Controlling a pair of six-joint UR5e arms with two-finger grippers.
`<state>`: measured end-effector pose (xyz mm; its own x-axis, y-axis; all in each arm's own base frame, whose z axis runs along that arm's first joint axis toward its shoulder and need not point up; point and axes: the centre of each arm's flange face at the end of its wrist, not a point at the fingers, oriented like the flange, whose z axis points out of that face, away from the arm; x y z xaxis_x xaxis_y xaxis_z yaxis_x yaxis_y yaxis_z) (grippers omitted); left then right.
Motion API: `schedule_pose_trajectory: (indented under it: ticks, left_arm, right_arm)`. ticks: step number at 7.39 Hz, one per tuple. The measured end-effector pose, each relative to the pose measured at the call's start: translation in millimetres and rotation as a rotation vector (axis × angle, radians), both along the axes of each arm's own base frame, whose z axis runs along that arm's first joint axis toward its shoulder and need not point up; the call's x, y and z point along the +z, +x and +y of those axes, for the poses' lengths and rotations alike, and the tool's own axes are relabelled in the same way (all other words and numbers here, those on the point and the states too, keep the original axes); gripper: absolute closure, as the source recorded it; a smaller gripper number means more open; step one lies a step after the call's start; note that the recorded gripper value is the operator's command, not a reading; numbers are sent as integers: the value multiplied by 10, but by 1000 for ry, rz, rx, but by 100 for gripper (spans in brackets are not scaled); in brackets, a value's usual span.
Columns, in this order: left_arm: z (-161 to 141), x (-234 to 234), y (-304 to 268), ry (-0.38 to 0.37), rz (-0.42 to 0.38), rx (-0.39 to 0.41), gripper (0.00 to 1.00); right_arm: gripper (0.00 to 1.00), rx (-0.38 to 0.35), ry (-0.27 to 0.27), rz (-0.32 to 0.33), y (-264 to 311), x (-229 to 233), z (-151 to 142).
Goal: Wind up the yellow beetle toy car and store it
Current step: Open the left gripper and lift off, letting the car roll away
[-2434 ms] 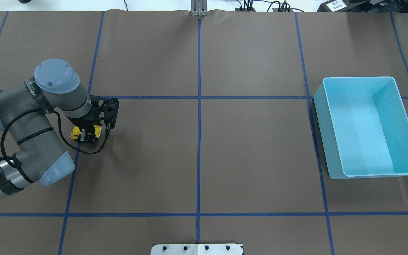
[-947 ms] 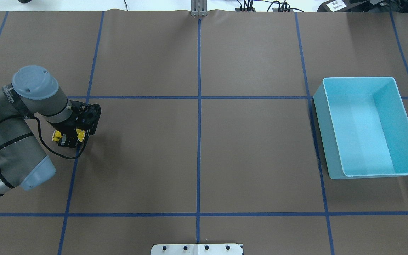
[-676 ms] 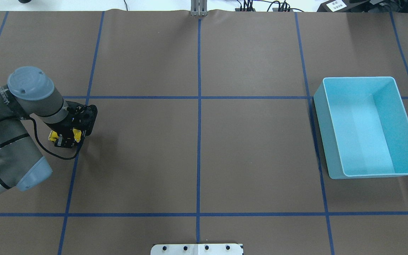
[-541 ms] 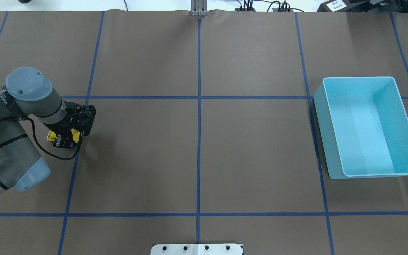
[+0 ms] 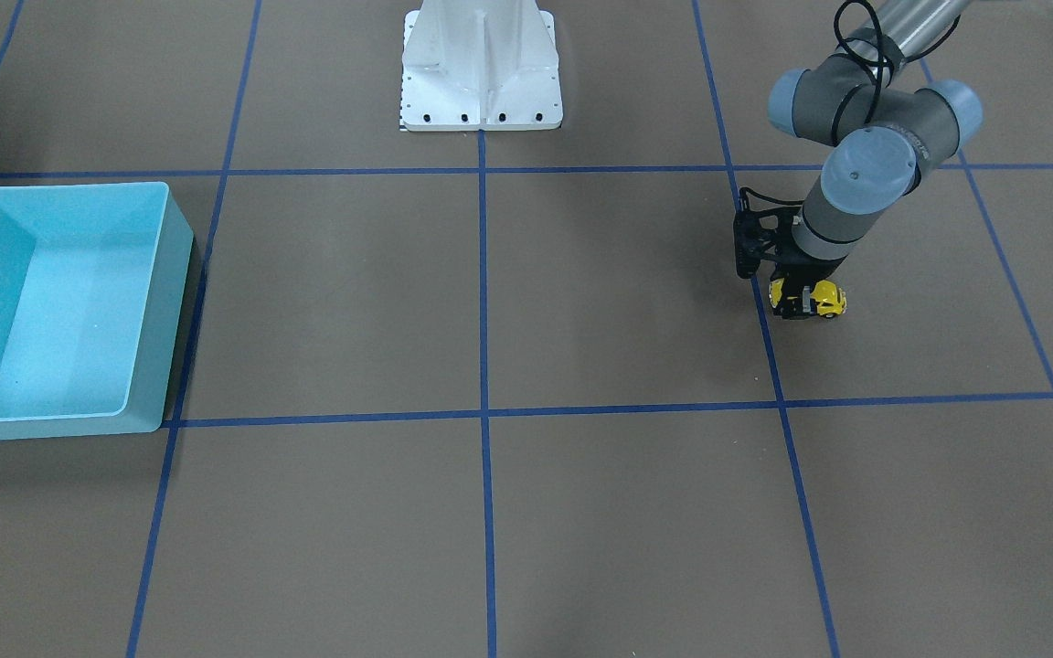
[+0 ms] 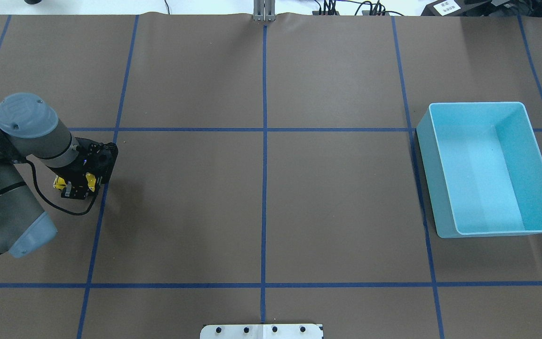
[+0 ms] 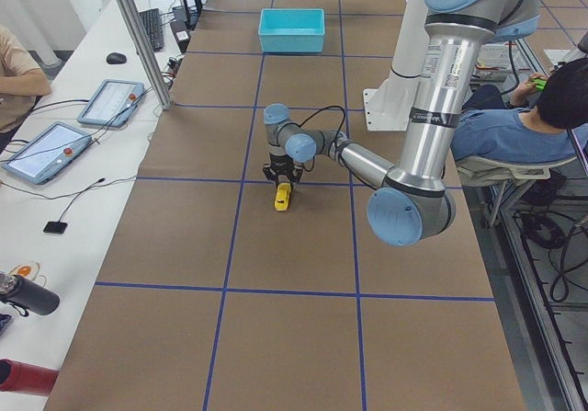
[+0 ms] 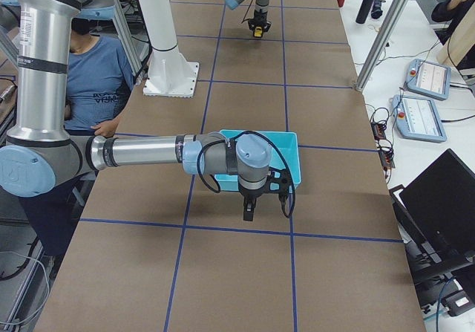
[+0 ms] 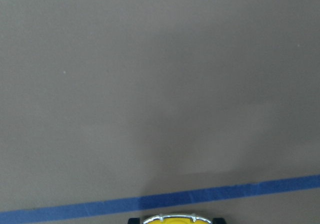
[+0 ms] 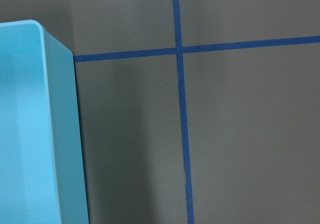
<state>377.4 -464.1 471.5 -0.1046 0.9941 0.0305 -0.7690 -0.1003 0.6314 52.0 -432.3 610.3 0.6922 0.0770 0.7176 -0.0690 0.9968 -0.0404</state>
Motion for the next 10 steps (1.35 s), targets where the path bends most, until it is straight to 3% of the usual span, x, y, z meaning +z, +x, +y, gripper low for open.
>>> schedule_pose_trajectory:
  ticks: [10]
  left_arm:
    - [31, 302, -306, 33, 6, 12, 100]
  right_arm:
    - [0, -7, -3, 2, -29, 13, -7]
